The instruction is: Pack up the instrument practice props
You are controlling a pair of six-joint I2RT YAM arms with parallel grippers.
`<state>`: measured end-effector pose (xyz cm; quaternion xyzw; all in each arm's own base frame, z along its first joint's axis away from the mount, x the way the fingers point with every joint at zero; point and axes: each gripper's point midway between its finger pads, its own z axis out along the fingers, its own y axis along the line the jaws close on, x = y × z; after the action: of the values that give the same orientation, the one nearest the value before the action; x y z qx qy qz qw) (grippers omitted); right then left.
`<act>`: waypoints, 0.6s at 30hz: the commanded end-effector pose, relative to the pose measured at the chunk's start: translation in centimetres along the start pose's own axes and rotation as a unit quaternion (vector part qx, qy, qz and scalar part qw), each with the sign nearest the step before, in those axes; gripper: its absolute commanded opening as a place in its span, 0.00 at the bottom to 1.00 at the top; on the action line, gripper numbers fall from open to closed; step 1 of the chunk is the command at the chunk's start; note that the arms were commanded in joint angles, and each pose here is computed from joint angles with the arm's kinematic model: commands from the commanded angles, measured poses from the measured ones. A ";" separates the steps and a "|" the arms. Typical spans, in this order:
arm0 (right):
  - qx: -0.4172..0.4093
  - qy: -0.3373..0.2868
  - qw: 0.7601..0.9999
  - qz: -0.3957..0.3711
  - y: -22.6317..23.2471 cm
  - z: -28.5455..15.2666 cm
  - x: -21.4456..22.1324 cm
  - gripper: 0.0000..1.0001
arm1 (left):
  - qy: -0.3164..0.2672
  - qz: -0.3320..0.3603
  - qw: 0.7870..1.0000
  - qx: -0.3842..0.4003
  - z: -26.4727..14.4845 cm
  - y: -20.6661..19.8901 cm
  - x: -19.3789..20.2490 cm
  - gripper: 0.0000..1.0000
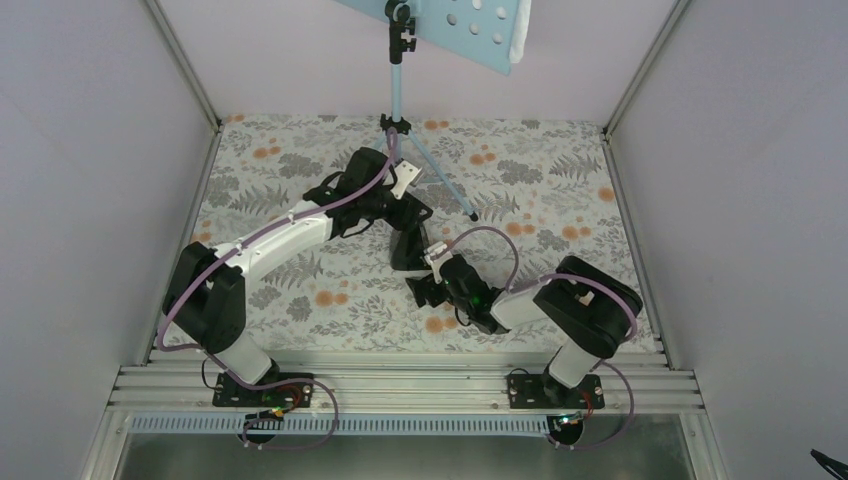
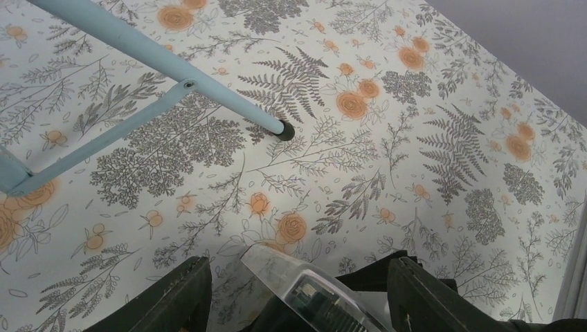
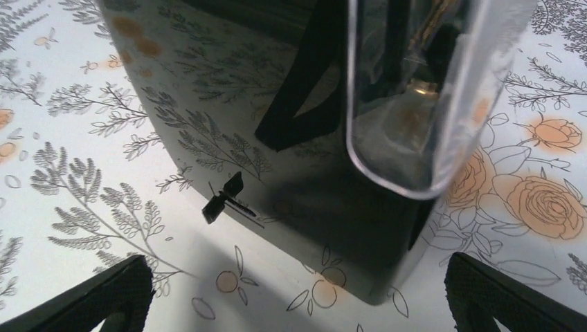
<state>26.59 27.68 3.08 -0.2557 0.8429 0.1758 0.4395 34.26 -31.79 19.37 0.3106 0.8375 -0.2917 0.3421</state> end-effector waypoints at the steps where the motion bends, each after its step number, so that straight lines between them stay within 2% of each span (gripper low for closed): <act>1: 0.022 -0.026 0.999 -0.018 -0.3 1.0 -1.4 1.00 | 0.039 -0.014 0.999 0.006 0.8 -0.4 2.4 0.56; 18: 0.101 -0.023 0.995 -0.013 -2.5 2.9 -1.8 1.00 | 0.049 -0.006 0.999 0.014 1.3 -1.3 3.0 0.52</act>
<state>29.63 27.73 2.23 -0.2356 0.8458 0.1117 0.4655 34.55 -31.87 19.34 0.3139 0.8376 -0.2701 0.3563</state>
